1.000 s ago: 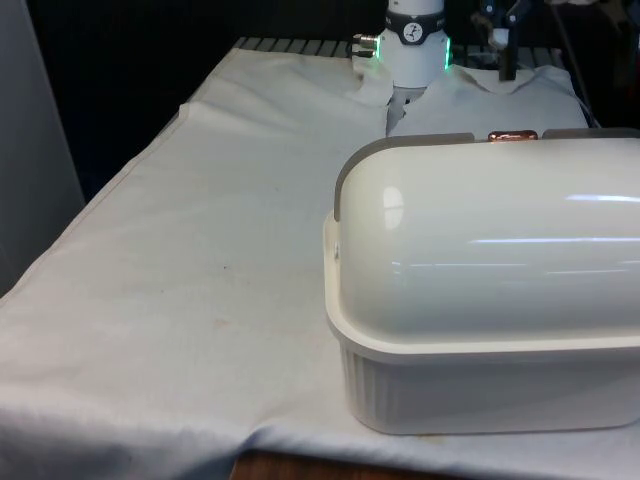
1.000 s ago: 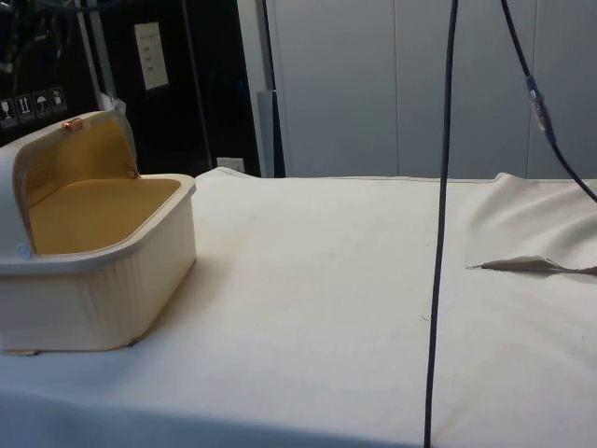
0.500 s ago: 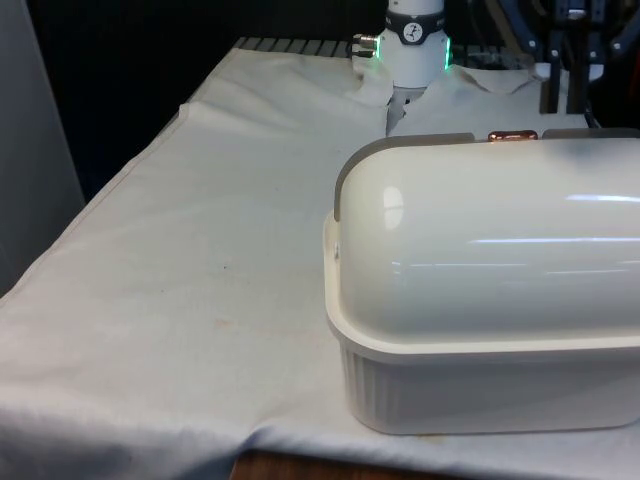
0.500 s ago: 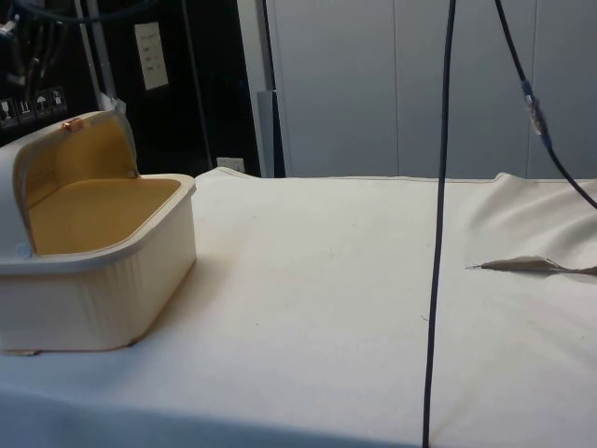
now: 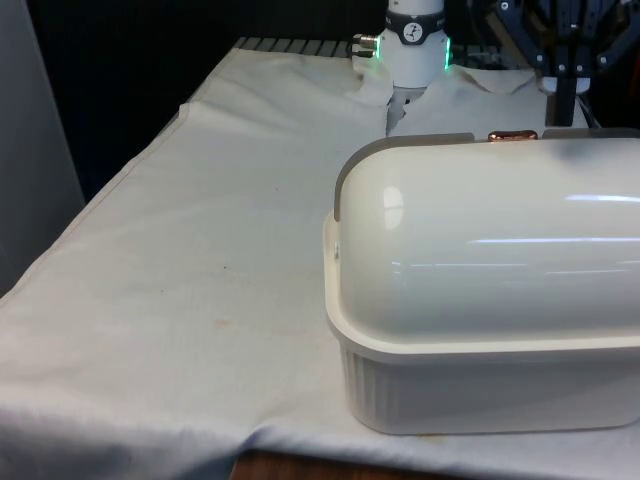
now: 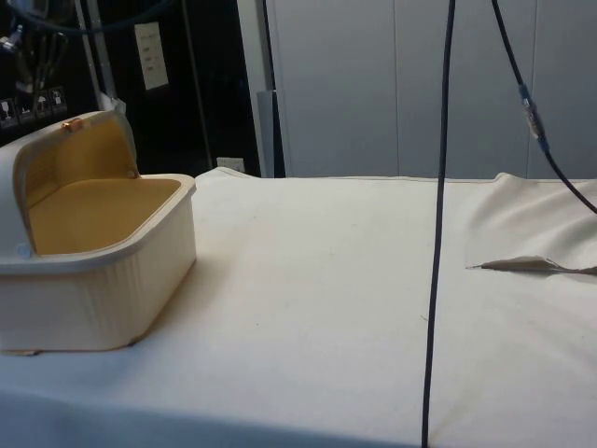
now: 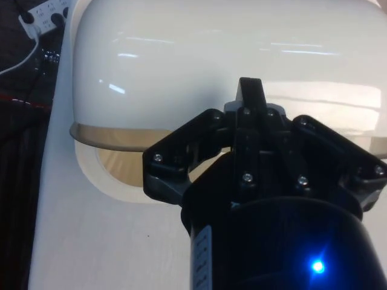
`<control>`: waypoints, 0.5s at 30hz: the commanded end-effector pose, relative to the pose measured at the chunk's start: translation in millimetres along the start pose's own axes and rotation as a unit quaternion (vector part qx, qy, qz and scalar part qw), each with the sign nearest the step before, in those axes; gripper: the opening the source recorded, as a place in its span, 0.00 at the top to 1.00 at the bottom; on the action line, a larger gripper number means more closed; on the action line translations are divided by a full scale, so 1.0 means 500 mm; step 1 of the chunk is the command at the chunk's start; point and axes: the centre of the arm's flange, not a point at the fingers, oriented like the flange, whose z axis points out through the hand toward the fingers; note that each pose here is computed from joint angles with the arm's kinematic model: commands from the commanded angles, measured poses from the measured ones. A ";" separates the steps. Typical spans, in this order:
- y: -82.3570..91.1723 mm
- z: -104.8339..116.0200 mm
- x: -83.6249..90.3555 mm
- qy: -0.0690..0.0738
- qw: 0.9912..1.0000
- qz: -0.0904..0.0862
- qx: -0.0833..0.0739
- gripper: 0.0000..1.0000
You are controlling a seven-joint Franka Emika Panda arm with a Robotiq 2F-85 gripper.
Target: Open the lid, then close it.
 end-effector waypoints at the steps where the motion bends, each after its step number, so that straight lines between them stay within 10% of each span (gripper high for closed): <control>1: -0.002 0.001 -0.002 0.001 1.000 0.001 0.002 1.00; 15: -0.006 0.007 -0.016 -0.007 1.000 -0.001 0.002 1.00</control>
